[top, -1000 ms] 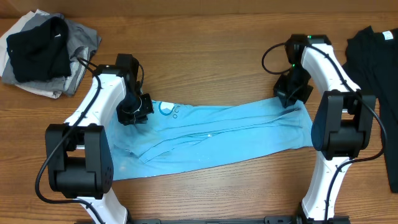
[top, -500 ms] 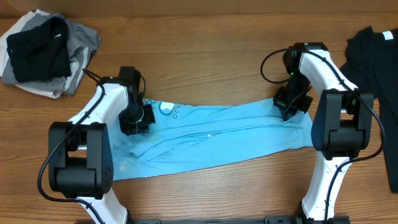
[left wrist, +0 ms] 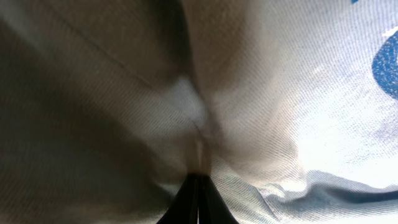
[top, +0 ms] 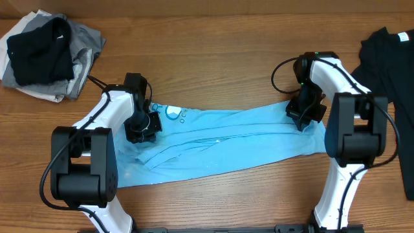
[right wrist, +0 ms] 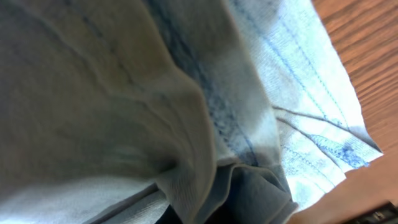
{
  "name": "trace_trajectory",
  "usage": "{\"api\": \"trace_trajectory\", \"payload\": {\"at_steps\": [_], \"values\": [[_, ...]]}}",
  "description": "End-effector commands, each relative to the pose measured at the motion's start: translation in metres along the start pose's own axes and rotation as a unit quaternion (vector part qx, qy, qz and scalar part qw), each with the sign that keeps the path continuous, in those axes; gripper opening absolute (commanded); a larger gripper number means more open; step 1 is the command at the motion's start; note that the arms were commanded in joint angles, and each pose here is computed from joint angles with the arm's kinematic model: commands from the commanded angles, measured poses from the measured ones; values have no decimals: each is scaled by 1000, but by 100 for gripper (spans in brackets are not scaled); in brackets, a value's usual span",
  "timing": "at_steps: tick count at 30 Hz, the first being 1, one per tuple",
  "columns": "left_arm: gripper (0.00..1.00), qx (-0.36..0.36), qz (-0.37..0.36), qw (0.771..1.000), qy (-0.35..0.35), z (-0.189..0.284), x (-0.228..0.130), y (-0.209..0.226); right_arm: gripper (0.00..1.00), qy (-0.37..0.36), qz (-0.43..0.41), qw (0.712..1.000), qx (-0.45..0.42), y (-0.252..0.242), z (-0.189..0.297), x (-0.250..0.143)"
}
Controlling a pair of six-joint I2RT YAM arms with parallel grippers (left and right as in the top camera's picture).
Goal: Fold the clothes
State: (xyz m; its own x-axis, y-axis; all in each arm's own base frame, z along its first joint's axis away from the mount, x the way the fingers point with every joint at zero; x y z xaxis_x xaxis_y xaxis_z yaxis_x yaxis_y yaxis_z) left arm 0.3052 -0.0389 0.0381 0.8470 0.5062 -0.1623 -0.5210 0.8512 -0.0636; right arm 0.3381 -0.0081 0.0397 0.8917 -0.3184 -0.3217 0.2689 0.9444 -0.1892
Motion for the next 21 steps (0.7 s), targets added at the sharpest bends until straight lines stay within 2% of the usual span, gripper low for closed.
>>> {"api": "trace_trajectory", "payload": {"at_steps": [1,12,21], "values": [[4,47,14,999,0,-8,-1,23,4,-4,-23,1000,-1,-12,-22,1],[4,78,74,994,5,-13,7,70,4,-6,-79,997,21,-41,-36,12],[4,52,98,993,-36,-3,36,77,4,-4,-85,994,71,-15,-33,12]]}}
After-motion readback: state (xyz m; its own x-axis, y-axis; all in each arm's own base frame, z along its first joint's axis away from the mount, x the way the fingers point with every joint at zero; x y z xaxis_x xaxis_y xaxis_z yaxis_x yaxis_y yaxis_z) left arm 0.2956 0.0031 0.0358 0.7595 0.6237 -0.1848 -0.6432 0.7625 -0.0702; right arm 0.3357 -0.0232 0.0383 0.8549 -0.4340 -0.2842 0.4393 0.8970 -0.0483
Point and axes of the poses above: each gripper's point midway between its finger pads, its own z axis back along the fingers, its own y axis along the line the jaws close on, x = y × z, the point moved 4 cm from there along z, back along the fingers, and after that the axes turned 15 degrees about z, right-handed, at the moved point
